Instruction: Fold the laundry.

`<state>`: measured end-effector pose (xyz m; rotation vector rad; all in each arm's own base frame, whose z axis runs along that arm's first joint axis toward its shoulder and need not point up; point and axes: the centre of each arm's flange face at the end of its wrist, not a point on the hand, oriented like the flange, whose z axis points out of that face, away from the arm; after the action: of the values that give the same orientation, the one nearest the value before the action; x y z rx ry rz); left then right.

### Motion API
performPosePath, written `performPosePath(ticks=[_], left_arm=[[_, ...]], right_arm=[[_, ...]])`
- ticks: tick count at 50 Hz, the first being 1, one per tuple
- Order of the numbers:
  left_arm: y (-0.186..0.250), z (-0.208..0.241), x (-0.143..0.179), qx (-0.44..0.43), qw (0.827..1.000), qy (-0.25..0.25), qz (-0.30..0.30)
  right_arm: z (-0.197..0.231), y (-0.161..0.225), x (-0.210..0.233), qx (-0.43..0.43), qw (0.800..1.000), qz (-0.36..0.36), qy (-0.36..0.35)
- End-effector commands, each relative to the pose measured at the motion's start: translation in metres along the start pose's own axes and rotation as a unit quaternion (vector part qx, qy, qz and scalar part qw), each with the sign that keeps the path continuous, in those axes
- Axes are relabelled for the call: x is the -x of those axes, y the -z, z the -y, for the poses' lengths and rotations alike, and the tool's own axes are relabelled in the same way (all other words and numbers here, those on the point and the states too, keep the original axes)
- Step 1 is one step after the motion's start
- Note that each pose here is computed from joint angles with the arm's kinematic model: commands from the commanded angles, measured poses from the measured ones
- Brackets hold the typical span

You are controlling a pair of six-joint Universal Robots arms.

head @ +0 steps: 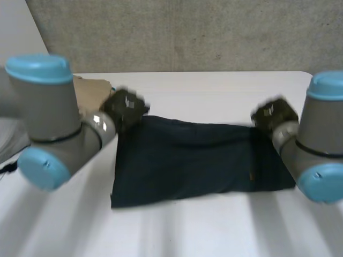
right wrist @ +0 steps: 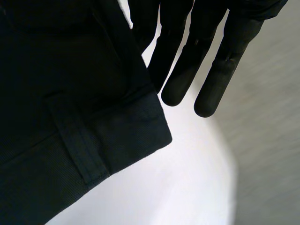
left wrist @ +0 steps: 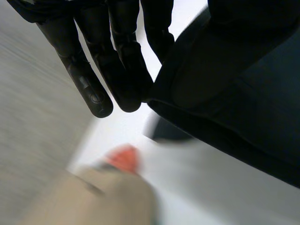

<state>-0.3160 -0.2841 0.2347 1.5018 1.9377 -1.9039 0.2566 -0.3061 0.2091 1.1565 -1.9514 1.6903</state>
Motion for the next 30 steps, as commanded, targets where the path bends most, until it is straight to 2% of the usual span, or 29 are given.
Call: performPosePath(ticks=[1, 2, 3, 4, 7, 8, 10, 12, 14, 21, 22, 23, 26, 27, 30], left_arm=[[-0.005, 0.102, 0.113, -0.245, 0.945, 0.01, 0.217], [0.001, 0.112, 0.127, -0.277, 0.931, 0.023, 0.239], [0.012, 0.129, 0.149, -0.341, 0.899, 0.058, 0.269], [0.019, 0.136, 0.16, -0.376, 0.881, 0.078, 0.278], [0.032, 0.148, 0.184, -0.446, 0.839, 0.127, 0.285], [0.033, 0.146, 0.189, -0.448, 0.837, 0.133, 0.285], [0.032, 0.144, 0.191, -0.443, 0.84, 0.137, 0.281], [0.025, 0.137, 0.184, -0.42, 0.857, 0.142, 0.261], [0.017, 0.126, 0.176, -0.391, 0.875, 0.151, 0.243], [-0.004, 0.091, 0.149, -0.325, 0.908, 0.17, 0.202], [-0.009, 0.079, 0.138, -0.305, 0.917, 0.175, 0.187], [-0.011, 0.073, 0.132, -0.293, 0.922, 0.177, 0.179], [-0.02, 0.043, 0.101, -0.246, 0.942, 0.182, 0.135], [-0.022, 0.035, 0.092, -0.233, 0.947, 0.184, 0.122], [-0.023, 0.003, 0.056, -0.176, 0.963, 0.19, 0.07]], right_arm=[[0.114, -0.016, -0.099, -0.266, 0.925, -0.25, -0.107], [0.122, -0.011, -0.11, -0.292, 0.91, -0.268, -0.121], [0.131, -0.007, -0.119, -0.321, 0.893, -0.285, -0.135], [0.145, 0.001, -0.132, -0.381, 0.859, -0.304, -0.156], [0.157, 0.007, -0.137, -0.432, 0.83, -0.315, -0.158], [0.16, 0.008, -0.135, -0.44, 0.828, -0.315, -0.15], [0.16, 0.008, -0.132, -0.432, 0.834, -0.312, -0.144], [0.157, 0.005, -0.124, -0.408, 0.851, -0.297, -0.142], [0.154, 0.002, -0.121, -0.398, 0.86, -0.287, -0.142], [0.137, -0.014, -0.094, -0.354, 0.895, -0.233, -0.139], [0.133, -0.016, -0.088, -0.345, 0.902, -0.222, -0.137], [0.123, -0.022, -0.073, -0.323, 0.917, -0.196, -0.13], [0.104, -0.032, -0.047, -0.283, 0.94, -0.151, -0.115], [0.086, -0.037, -0.029, -0.241, 0.958, -0.121, -0.097], [0.052, -0.04, 0.001, -0.158, 0.984, -0.062, -0.063]])
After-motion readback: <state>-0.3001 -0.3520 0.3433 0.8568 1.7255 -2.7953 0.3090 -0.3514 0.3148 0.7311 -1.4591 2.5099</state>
